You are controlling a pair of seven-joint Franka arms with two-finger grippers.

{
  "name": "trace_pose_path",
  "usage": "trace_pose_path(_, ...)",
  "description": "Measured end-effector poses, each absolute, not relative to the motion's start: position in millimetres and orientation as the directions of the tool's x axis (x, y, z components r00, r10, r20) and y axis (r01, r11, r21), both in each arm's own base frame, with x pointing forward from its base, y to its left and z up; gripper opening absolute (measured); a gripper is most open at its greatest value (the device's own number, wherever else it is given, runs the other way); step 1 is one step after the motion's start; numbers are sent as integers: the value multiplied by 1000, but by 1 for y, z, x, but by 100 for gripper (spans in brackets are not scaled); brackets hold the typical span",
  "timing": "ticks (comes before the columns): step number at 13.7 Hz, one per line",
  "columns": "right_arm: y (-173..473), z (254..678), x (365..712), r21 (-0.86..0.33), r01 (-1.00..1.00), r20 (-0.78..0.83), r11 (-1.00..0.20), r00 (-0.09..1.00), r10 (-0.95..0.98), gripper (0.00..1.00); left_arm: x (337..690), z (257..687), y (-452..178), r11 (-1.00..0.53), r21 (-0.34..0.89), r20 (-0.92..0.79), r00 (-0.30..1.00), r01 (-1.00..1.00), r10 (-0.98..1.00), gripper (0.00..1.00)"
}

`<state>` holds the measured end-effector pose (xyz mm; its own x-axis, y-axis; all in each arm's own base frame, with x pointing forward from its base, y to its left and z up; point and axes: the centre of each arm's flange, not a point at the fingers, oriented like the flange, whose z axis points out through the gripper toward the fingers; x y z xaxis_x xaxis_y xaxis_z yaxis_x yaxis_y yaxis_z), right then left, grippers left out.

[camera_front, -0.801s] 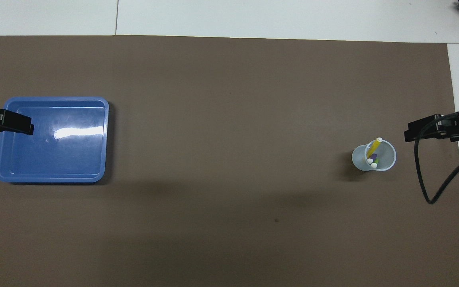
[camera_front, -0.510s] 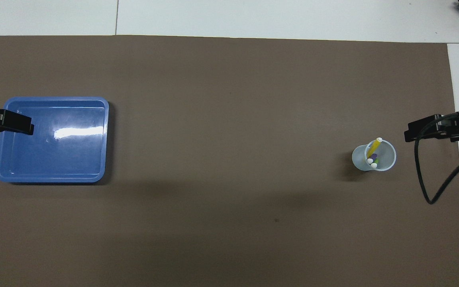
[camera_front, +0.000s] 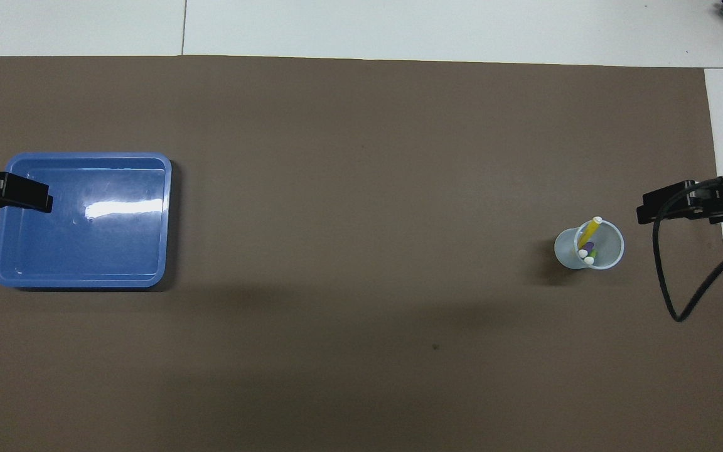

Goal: Right arm passes pens to left for tray arrangement

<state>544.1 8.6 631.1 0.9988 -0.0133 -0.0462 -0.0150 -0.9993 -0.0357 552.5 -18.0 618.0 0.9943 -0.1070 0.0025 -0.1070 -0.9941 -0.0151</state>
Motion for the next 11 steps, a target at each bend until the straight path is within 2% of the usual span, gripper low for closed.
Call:
trace_pose_path(7,9,629,544,-36,-14,-50,-999,999,-12,100,553,618,-16,-995,-15,3,995,-103,-103,100)
trace_pose_path(11,19,604,543,-37,23,-58,-999,998,25,100,553,618,-14,-995,-15,5,995,-98,-98,100)
